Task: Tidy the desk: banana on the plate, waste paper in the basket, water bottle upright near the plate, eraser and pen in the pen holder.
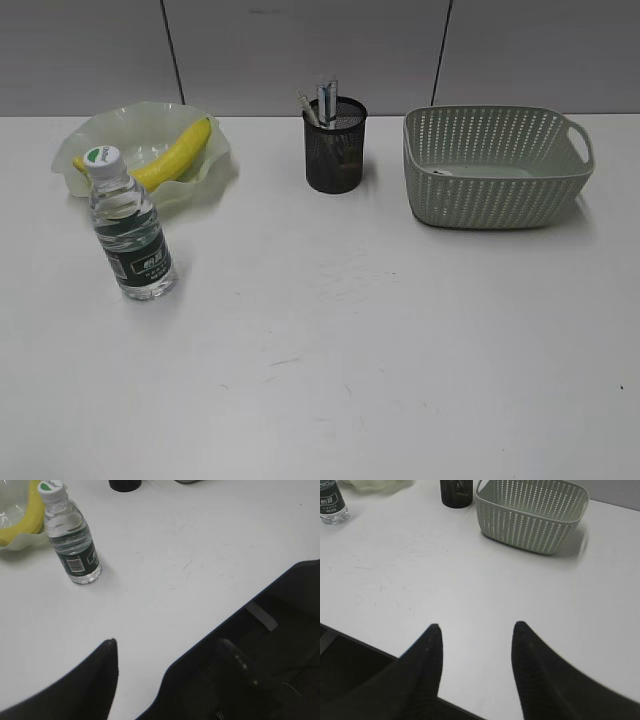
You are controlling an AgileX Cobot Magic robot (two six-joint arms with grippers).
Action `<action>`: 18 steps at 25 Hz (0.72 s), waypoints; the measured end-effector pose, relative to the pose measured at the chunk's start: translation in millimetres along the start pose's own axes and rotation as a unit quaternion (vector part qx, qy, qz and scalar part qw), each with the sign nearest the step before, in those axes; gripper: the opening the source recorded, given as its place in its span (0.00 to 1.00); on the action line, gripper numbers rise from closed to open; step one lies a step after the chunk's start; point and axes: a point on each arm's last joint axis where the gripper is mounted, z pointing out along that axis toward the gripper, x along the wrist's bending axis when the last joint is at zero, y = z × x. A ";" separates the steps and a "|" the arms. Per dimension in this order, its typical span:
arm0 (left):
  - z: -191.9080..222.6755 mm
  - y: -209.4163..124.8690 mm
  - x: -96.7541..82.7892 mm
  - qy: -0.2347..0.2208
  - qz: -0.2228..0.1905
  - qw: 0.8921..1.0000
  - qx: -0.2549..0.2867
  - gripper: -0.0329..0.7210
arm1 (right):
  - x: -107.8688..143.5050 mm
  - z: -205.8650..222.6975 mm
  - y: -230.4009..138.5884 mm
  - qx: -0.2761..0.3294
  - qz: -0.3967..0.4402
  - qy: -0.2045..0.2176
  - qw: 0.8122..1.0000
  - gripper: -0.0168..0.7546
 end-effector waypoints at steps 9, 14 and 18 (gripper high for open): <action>0.1 0.1 0.1 0.005 -0.004 1.000 0.000 0.62 | 0.8 -0.6 -0.3 0.001 0.023 -0.049 0.999 0.50; -0.8 -0.1 2.7 0.086 -0.057 0.995 -0.008 0.57 | 2.7 -1.7 -0.7 0.003 0.074 -0.161 0.984 0.50; -10.4 -5.7 -1.0 0.165 -0.094 0.981 -0.049 0.54 | 3.7 -2.0 -0.9 0.004 0.098 -0.214 0.972 0.50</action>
